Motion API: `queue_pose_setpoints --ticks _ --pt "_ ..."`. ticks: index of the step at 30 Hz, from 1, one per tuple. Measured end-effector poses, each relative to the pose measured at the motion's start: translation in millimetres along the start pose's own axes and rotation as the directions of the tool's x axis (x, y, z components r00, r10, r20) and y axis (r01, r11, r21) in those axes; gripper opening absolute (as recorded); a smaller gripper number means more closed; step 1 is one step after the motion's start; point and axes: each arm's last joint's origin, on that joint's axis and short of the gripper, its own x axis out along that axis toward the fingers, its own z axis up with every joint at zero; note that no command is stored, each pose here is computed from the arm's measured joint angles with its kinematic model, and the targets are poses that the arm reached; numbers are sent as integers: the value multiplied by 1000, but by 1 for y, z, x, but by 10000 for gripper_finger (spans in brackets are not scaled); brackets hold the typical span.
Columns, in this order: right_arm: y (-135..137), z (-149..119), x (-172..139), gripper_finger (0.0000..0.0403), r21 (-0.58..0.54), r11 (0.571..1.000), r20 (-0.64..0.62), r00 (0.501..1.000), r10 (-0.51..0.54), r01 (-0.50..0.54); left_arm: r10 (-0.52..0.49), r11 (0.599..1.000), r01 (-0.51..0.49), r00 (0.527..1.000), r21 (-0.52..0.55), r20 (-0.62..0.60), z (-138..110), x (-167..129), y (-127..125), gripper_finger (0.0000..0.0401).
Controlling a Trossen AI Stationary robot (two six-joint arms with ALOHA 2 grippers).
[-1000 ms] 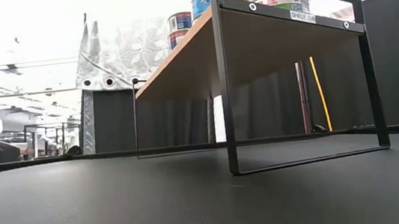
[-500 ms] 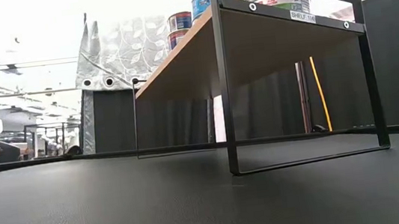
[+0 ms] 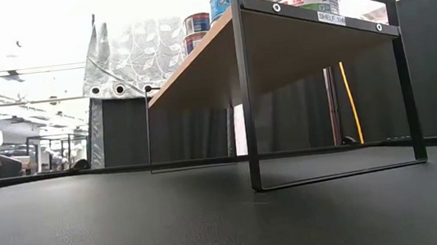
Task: Stack canned seafood by type on shelf
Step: Stack the green tuna can on top of the stacked green tuna can on the shelf
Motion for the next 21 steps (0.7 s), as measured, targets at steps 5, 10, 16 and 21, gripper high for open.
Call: queue_pose_setpoints --ticks 5,10,16,21 --pt "1 0 0 106 -1 1000 -14 1000 9 -9 -17 999 17 1000 32 19 1 0 -2 187" --pt "2 -1 -5 123 14 999 -74 996 42 -42 -39 999 38 997 23 61 12 1 -1 264" --pt "-2 1 -22 122 12 999 -115 993 31 -30 -32 999 28 993 42 112 31 -3 2 331" --pt "-23 -5 -35 123 -57 984 -184 967 -174 166 -68 983 34 981 179 183 54 -20 -13 335"
